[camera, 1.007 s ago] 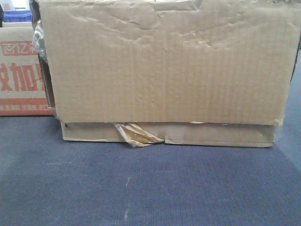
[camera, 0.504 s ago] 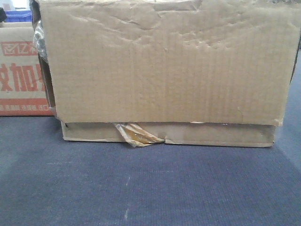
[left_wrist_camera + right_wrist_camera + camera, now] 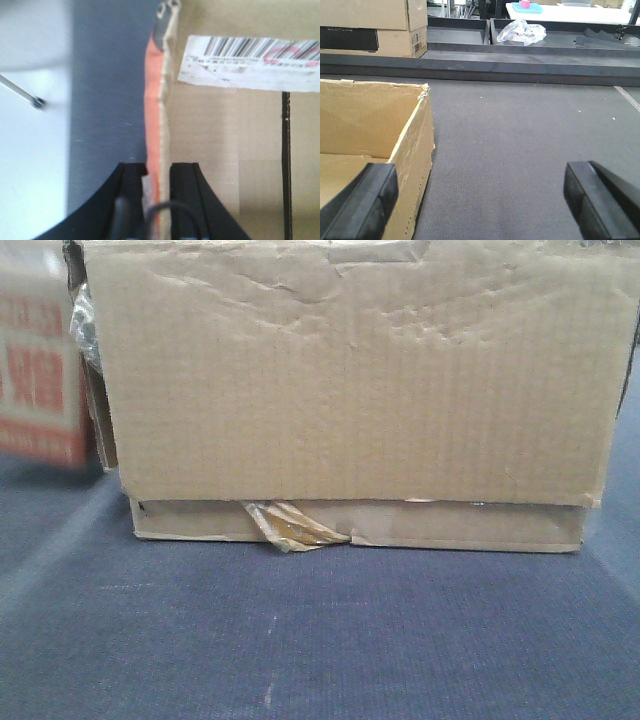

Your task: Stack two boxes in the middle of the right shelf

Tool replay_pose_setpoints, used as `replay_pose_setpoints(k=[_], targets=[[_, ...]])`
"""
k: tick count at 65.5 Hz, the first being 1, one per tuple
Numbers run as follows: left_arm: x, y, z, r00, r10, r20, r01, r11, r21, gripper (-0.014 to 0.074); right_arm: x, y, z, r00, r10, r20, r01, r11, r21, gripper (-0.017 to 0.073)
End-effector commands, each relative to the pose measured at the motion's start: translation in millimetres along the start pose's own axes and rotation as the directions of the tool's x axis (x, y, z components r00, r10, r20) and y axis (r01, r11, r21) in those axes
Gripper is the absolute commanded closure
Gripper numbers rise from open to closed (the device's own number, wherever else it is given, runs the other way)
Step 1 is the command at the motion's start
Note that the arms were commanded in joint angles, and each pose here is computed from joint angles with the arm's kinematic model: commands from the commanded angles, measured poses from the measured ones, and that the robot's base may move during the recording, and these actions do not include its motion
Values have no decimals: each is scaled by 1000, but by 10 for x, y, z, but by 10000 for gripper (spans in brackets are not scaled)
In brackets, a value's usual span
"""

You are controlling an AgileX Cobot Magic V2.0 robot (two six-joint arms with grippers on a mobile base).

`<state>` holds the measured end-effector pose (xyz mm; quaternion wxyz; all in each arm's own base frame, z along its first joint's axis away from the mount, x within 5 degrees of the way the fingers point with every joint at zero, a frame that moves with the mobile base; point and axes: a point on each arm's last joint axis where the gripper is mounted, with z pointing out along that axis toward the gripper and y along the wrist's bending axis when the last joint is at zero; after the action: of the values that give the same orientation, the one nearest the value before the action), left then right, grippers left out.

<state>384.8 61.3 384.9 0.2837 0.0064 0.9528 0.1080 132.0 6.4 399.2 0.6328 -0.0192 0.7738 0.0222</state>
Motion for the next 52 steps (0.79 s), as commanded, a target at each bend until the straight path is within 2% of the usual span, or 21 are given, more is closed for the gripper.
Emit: replay_pose_setpoints(k=[1,7,12,16,21,28,33,36,45,52], targets=[[-16,68,-389,992,-61,107,64,998,-26,705,-41,1,-7,1000,-2,25,2,1000,0,0],[-2,124,-712,975,-99,201,112,992,-52,705,-41,1,-7,1000,-2,25,2,1000,0,0],[10,158,-1006,950,-141,277,159,986,-43,705,-41,1,-7,1000,-2,25,2,1000,0,0],[13,156,-1237,926,-171,336,185,983,-12,705,-41,1,-7,1000,-2,25,2,1000,0,0],[-1,85,-1514,894,-187,407,181,982,54,705,-41,1,-7,1000,-2,25,2,1000,0,0],[-47,-120,-1828,853,-195,484,130,978,163,705,-41,1,-7,1000,-2,25,2,1000,0,0],[-86,-297,-1997,827,-213,520,93,965,247,705,-41,1,-7,1000,-2,25,2,1000,0,0],[-110,-459,-2092,812,-224,539,57,950,308,705,-41,1,-7,1000,-2,25,2,1000,0,0],[-174,-890,-2198,787,-248,565,-20,905,425,705,-41,1,-7,1000,-2,25,2,1000,0,0],[-212,-1239,-2150,803,-232,549,-78,872,483,705,-41,2,-7,1000,0,25,0,1000,-1,0]])
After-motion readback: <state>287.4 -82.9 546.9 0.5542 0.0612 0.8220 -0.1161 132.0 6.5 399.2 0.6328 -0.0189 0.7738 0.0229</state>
